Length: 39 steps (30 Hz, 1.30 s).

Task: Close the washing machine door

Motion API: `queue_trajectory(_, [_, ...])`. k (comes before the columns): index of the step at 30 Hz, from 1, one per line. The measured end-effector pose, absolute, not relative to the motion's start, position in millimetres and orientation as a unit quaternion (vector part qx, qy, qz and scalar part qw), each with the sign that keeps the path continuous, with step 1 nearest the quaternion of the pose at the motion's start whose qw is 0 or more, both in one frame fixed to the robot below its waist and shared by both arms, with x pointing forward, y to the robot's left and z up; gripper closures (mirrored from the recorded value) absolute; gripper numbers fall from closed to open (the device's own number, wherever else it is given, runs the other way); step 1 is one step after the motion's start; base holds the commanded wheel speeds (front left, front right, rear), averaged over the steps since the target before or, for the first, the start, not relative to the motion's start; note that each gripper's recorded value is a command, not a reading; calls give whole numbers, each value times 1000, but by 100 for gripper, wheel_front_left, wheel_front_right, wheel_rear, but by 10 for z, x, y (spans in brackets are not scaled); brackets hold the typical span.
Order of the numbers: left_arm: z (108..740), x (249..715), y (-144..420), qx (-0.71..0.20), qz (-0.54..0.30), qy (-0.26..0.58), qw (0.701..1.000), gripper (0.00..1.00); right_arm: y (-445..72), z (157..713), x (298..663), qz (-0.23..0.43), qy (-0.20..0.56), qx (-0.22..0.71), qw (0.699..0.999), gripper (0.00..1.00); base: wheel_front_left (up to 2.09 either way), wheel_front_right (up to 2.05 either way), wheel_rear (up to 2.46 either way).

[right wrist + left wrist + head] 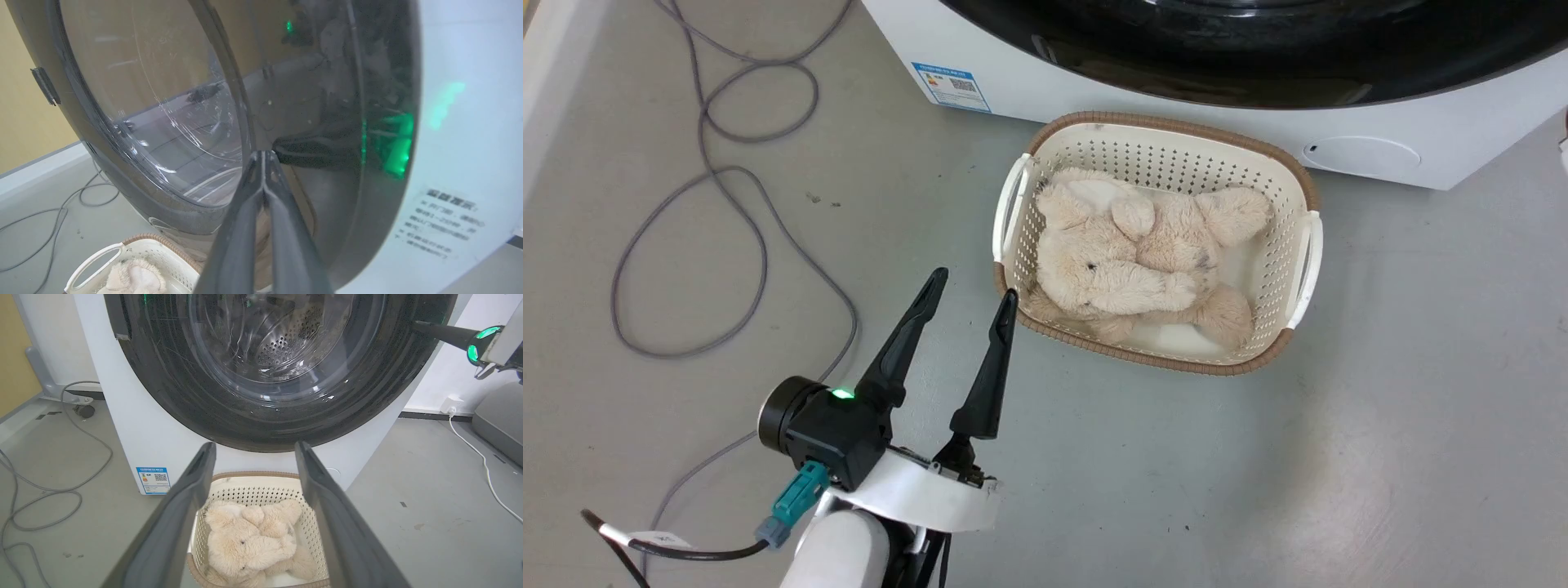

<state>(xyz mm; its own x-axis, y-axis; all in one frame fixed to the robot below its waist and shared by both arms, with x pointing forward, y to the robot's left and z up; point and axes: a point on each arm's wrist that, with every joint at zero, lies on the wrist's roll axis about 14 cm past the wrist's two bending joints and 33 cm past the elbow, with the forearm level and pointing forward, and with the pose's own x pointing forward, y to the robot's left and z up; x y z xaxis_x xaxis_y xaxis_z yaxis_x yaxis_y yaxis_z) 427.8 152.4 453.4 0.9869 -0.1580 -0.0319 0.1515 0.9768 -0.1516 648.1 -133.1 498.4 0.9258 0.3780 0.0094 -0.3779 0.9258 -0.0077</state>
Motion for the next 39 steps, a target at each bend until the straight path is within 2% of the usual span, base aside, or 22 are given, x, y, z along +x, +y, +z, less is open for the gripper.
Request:
queue_trajectory(9, [4593, 4276, 1523, -77, -76, 14, 994, 0, -1331, 5008, 6460, 181, -7, 12, 983, 100, 0, 0, 0])
queue_trajectory(14, [4744, 4237, 1551, -77, -72, -4, 994, 0, -1415, 5180, 6283, 171, -25, 11, 985, 100, 0, 0, 0])
queue_trajectory(22, [4769, 3973, 1677, -80, -49, 1, 996, 0, -1507, 5163, 5538, 159, -23, 44, 986, 100, 0, 0, 0])
queue_trajectory(29, [4976, 3848, 1645, -82, -51, -28, 995, 0, -1788, 5353, 4868, 108, -62, 48, 991, 100, 0, 0, 0])
queue_trajectory(39, [5048, 3669, 1598, -81, -51, -37, 995, 0, -1761, 5320, 4000, 56, -79, 84, 992, 100, 0, 0, 0])
